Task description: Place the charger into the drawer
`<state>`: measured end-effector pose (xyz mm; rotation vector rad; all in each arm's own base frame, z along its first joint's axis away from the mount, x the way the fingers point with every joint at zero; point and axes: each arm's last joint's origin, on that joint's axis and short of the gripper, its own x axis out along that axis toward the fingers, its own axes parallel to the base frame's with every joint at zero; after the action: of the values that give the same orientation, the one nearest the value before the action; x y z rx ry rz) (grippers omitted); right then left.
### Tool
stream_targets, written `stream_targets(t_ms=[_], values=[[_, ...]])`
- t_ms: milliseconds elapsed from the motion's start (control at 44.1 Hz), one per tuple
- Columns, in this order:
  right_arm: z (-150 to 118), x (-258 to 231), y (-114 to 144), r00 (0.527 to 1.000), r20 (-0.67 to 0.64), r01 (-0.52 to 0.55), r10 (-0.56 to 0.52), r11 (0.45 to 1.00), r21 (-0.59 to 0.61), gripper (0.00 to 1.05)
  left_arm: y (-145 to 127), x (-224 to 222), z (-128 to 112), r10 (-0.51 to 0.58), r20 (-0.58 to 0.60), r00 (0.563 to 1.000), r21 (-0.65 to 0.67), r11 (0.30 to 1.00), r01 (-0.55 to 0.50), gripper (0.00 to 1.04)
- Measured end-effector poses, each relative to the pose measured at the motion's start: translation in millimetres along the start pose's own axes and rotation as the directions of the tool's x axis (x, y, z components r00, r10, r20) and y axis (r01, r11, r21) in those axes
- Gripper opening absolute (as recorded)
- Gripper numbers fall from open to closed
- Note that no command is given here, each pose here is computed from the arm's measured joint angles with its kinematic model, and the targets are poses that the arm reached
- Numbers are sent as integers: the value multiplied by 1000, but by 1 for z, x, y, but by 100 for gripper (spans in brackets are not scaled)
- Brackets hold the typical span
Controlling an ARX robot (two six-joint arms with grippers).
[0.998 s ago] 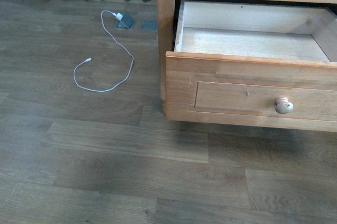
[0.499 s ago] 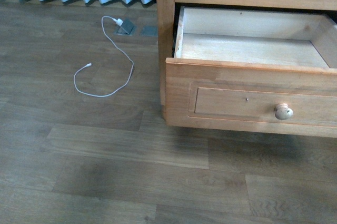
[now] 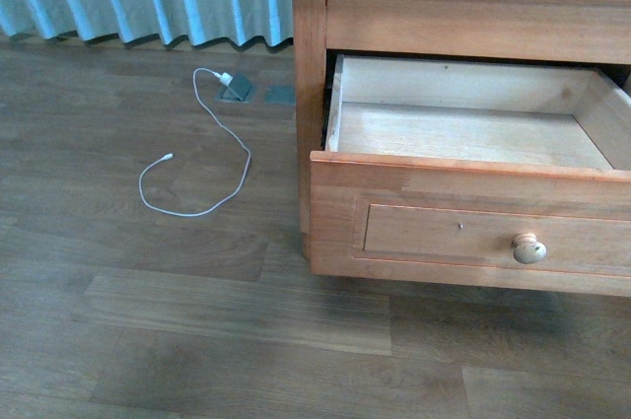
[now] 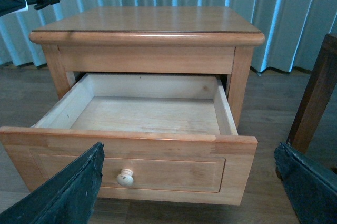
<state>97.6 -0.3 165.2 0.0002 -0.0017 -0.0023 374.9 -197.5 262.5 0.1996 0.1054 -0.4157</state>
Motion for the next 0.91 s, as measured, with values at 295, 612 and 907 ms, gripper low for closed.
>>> stream_targets(t_ms=[295,612,907], values=[[0,0,0,1000,0,0,0,1000,0,96,-36,-11,-20,-123,-61,991,40,991,126,40],[0,0,0,1000,0,0,0,1000,0,96,-73,40,-83,-183,-219,959,37,980,195,40],[0,0,0,1000,0,0,0,1000,0,96,-81,71,-99,-172,-252,952,18,983,182,53]])
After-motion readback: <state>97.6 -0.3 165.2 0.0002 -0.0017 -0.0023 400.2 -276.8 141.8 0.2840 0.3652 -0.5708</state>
